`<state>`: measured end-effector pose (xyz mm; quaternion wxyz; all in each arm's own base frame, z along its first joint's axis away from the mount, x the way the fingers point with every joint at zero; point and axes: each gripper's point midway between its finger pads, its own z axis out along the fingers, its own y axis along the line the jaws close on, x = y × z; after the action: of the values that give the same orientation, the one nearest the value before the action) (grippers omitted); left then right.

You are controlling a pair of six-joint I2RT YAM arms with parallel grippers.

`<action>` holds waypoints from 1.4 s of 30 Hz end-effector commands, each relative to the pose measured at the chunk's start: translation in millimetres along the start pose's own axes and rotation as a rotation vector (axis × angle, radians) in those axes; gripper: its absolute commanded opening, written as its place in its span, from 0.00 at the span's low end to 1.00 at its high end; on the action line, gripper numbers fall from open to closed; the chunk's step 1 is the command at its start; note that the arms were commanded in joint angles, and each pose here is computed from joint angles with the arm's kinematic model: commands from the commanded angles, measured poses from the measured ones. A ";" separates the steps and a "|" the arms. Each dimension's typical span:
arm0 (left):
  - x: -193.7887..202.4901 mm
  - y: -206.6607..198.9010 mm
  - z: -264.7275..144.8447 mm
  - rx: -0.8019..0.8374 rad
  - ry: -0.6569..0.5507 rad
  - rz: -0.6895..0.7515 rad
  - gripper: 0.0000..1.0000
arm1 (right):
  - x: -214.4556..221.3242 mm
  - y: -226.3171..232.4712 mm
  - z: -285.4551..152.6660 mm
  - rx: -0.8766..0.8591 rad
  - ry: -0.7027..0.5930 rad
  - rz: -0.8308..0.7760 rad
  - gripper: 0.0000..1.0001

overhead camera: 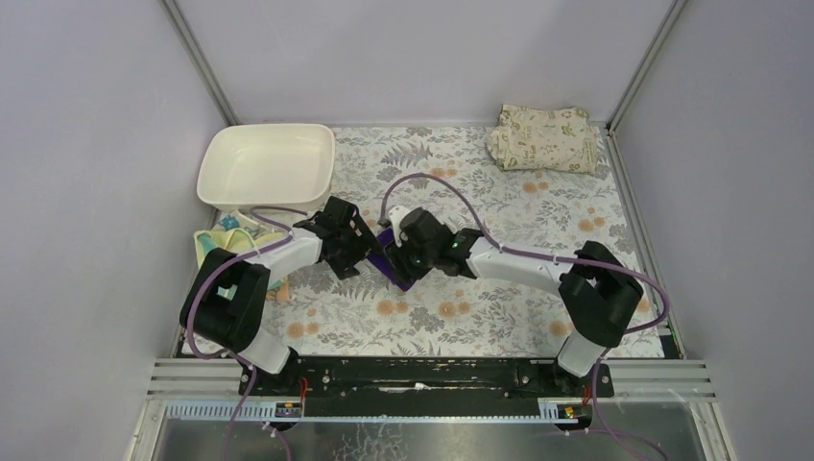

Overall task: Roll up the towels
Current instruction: Roll the towel at the center of the board.

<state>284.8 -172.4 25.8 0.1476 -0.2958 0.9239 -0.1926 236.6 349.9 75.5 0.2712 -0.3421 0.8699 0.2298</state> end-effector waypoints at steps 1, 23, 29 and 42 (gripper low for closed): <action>13.1 39.5 14.5 -0.155 0.021 0.006 0.81 | -17.5 -5.1 -13.4 0.221 -0.062 -0.212 0.62; 11.6 38.8 17.0 -0.166 0.020 0.020 0.82 | 59.2 -29.9 47.8 0.398 0.163 -0.412 0.58; -0.9 27.6 5.9 -0.149 -0.018 0.037 0.85 | 80.1 -22.4 55.0 0.288 0.224 -0.390 0.33; -24.1 26.0 -53.4 -0.065 -0.133 -0.024 0.97 | 52.2 42.7 30.0 -0.384 0.220 -0.011 0.18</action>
<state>288.9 -144.3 65.2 0.1973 -0.3163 0.9110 -0.1764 244.6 358.0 30.0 0.2570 -0.4311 0.8429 0.1939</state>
